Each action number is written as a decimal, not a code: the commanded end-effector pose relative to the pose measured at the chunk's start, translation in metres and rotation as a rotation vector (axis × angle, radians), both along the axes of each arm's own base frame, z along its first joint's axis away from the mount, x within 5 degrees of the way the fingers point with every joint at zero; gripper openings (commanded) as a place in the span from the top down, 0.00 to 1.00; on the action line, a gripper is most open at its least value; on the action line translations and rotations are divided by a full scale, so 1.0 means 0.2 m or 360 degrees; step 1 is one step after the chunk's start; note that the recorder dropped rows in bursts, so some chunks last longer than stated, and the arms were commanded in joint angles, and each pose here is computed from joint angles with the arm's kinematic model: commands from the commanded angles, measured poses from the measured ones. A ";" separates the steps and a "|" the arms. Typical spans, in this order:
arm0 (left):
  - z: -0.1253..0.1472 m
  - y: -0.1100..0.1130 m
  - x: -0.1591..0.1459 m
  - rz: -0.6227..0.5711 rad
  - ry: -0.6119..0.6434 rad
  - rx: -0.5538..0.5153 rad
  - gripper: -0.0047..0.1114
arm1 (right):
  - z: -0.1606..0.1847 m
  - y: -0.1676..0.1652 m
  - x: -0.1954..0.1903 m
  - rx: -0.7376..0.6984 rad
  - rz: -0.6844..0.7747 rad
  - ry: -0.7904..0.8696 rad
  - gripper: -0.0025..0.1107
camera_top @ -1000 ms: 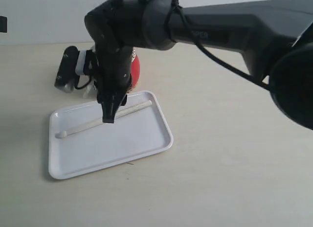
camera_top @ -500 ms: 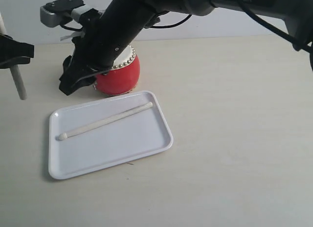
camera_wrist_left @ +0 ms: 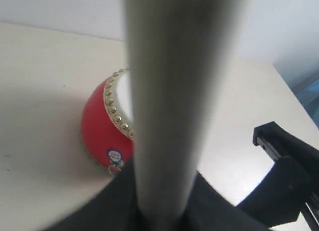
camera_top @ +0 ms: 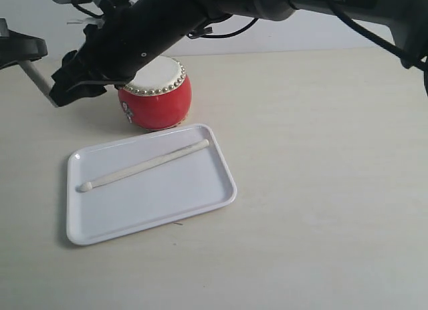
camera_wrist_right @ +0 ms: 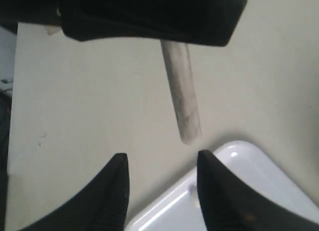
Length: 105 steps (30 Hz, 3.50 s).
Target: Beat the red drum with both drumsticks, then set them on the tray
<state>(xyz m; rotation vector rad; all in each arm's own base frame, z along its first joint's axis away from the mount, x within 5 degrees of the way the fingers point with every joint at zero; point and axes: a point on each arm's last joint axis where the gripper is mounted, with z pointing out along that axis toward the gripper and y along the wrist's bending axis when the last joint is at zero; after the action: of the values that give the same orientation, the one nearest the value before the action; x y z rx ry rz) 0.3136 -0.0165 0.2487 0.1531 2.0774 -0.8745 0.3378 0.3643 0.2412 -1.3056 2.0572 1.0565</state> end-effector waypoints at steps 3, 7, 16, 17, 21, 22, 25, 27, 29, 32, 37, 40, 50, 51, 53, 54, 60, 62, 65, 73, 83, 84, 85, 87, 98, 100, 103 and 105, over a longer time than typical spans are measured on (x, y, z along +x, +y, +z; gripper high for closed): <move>-0.05 -0.01 0.02 -0.0010 -0.0003 -0.0237 0.96 | 0.05 0.00 0.05 0.0110 -0.0133 -0.0070 0.60; -0.05 -0.03 0.03 -0.0064 -0.0008 -0.0329 0.96 | 0.03 0.01 0.05 0.0101 -0.0138 -0.0058 0.60; -0.03 -0.04 0.01 -0.0136 -0.0024 -0.0380 0.96 | -0.07 0.02 0.07 0.0063 -0.0129 0.0009 0.60; -0.03 -0.05 0.01 -0.0146 -0.0021 -0.0371 0.96 | -0.08 0.02 0.07 0.0061 -0.0129 0.0014 0.60; -0.05 -0.06 0.00 -0.0202 -0.0027 -0.0308 0.96 | -0.07 0.04 0.07 0.0127 -0.0115 0.0007 0.60; -0.05 -0.06 0.00 -0.0212 -0.0026 -0.0305 0.96 | -0.06 0.04 0.06 0.0152 -0.0111 0.0009 0.60; -0.04 -0.07 -0.01 -0.0247 -0.0028 -0.0313 0.96 | -0.05 0.05 0.06 0.0195 -0.0106 0.0012 0.60; -0.04 -0.07 -0.01 -0.0254 -0.0029 -0.0315 0.96 | -0.05 0.05 0.06 0.0195 -0.0100 0.0002 0.60; -0.04 -0.07 -0.01 -0.0263 -0.0026 -0.0309 0.96 | -0.05 0.05 0.06 0.0195 -0.0100 0.0002 0.61; -0.04 -0.07 -0.01 -0.0263 -0.0026 -0.0309 0.96 | -0.05 0.05 0.06 0.0194 -0.0094 0.0006 0.67; -0.04 -0.07 -0.01 -0.0263 -0.0026 -0.0309 0.96 | -0.05 0.05 0.06 0.0194 -0.0103 0.0020 0.93; -0.04 -0.07 -0.01 -0.0258 -0.0033 -0.0313 0.95 | -0.05 0.05 0.06 0.0197 -0.0124 0.0049 0.98; -0.04 -0.07 -0.01 -0.0253 -0.0045 -0.0310 0.25 | -0.05 0.04 0.08 0.0208 -0.0212 0.0098 0.98; -0.04 -0.07 -0.01 -0.0252 -0.0042 -0.0312 0.19 | -0.05 0.04 0.09 0.0205 -0.0224 0.0086 0.98; -0.04 -0.06 -0.01 -0.0234 -0.0037 -0.0314 0.17 | -0.03 0.02 0.11 0.0207 -0.0250 0.0053 0.98; -0.04 -0.05 -0.01 -0.0225 -0.0037 -0.0315 0.17 | -0.02 0.00 0.12 0.0200 -0.0260 0.0028 0.98; -0.04 0.07 0.00 -0.0109 -0.0050 -0.0314 0.36 | 0.10 -0.21 0.24 0.0065 -0.0417 -0.0132 0.98; -0.04 0.12 0.00 -0.0060 -0.0055 -0.0316 0.49 | 0.12 -0.28 0.25 -0.0076 -0.0336 -0.0221 0.98; -0.04 0.16 -0.01 -0.0015 -0.0060 -0.0314 0.75 | 0.12 -0.38 0.21 -0.0396 -0.0085 -0.0372 0.98; -0.04 0.18 -0.01 -0.0013 -0.0082 -0.0265 0.95 | 0.03 -0.42 0.08 -0.0887 0.0560 -0.0462 0.98; -0.05 0.20 -0.01 -0.0021 -0.0077 -0.0238 0.95 | -0.25 -0.33 -0.09 -0.1457 0.0963 -0.0604 0.98; -0.05 0.20 -0.01 -0.0015 -0.0078 -0.0241 0.95 | -0.28 -0.33 -0.10 -0.1492 0.1004 -0.0605 0.98; -0.05 0.21 -0.01 -0.0005 -0.0082 -0.0247 0.95 | -0.30 -0.32 -0.12 -0.1512 0.1052 -0.0607 0.98; -0.04 0.21 -0.01 -0.0005 -0.0084 -0.0251 0.95 | -0.33 -0.30 -0.15 -0.1501 0.1104 -0.0596 0.98; -0.03 0.19 -0.03 -0.0081 -0.0105 -0.0308 0.95 | -0.47 -0.23 -0.20 -0.1532 0.1187 -0.0531 0.98; -0.03 0.19 -0.03 -0.0081 -0.0105 -0.0308 0.95 | -0.49 -0.23 -0.19 -0.1540 0.1184 -0.0512 0.98; -0.03 0.19 -0.03 -0.0081 -0.0105 -0.0308 0.95 | -0.51 -0.23 -0.19 -0.1545 0.1141 -0.0488 0.95; -0.03 0.19 -0.03 -0.0085 -0.0103 -0.0304 0.95 | -0.51 -0.22 -0.19 -0.1536 0.1108 -0.0501 0.87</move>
<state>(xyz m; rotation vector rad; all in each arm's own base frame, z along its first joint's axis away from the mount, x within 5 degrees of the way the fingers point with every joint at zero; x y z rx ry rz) 0.3098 0.0222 0.2407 0.1195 1.9407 -1.0707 0.2996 0.3190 0.1392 -2.6003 1.9127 -0.0511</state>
